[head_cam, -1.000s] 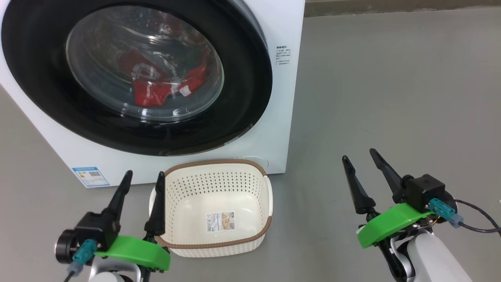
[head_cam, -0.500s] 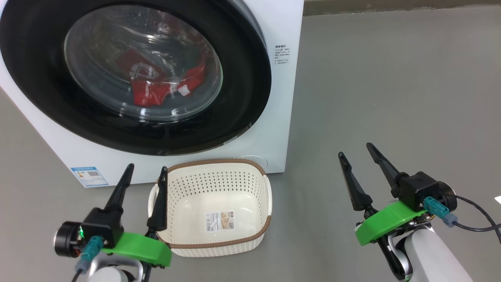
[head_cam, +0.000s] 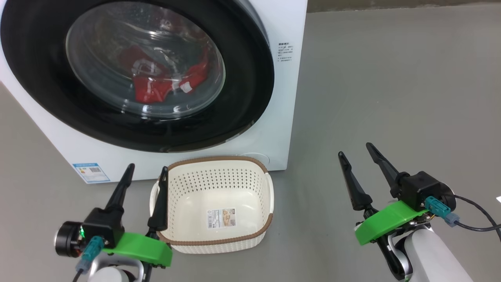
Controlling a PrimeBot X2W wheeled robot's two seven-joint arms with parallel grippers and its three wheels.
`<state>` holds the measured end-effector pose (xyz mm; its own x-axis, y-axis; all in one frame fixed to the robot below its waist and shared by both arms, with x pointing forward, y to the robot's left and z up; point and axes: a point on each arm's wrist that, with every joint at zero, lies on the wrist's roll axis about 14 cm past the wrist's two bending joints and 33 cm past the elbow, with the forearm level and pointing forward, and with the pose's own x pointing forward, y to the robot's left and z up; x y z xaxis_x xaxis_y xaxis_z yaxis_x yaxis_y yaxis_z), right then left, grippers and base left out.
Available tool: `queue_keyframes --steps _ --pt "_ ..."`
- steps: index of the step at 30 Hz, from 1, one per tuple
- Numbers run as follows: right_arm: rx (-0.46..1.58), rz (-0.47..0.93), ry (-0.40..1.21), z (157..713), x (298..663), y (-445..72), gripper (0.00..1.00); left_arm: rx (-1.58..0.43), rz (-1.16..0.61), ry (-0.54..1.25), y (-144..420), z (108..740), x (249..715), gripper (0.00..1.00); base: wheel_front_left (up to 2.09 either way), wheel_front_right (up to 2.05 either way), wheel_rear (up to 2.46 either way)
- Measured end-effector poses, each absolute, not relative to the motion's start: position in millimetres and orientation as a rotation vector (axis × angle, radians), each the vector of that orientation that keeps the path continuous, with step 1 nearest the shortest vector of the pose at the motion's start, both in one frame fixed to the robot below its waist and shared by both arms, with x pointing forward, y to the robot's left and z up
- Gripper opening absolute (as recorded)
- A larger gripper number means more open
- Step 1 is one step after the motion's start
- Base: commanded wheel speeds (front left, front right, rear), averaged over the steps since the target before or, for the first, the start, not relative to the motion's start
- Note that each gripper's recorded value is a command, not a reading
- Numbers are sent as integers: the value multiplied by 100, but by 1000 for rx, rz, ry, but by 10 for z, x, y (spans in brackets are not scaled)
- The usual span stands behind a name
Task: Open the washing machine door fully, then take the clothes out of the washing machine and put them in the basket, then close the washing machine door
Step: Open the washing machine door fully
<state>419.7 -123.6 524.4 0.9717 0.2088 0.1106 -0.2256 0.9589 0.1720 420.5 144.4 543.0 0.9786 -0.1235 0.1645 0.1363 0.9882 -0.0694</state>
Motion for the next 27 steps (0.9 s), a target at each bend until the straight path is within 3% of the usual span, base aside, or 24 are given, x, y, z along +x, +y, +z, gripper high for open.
queue_keyframes --steps 1,2,3,16,27 --pt "196 224 -86 5226 4201 -1219 65 -80 -131 -158 1446 5418 4208 100 0 0 0" --pt "211 229 -78 5202 4203 -1197 22 -80 -131 -156 1445 5411 4210 100 0 0 0" --pt "246 227 -71 5184 4210 -1186 0 -80 -131 -154 1444 5402 4215 100 0 0 0" --pt "690 174 -81 5294 4618 -1199 0 -108 -130 -169 1437 5397 4342 100 0 0 0" --pt "1083 258 3 5441 5224 -1043 0 -107 -128 -217 1451 5460 4610 100 0 0 0"
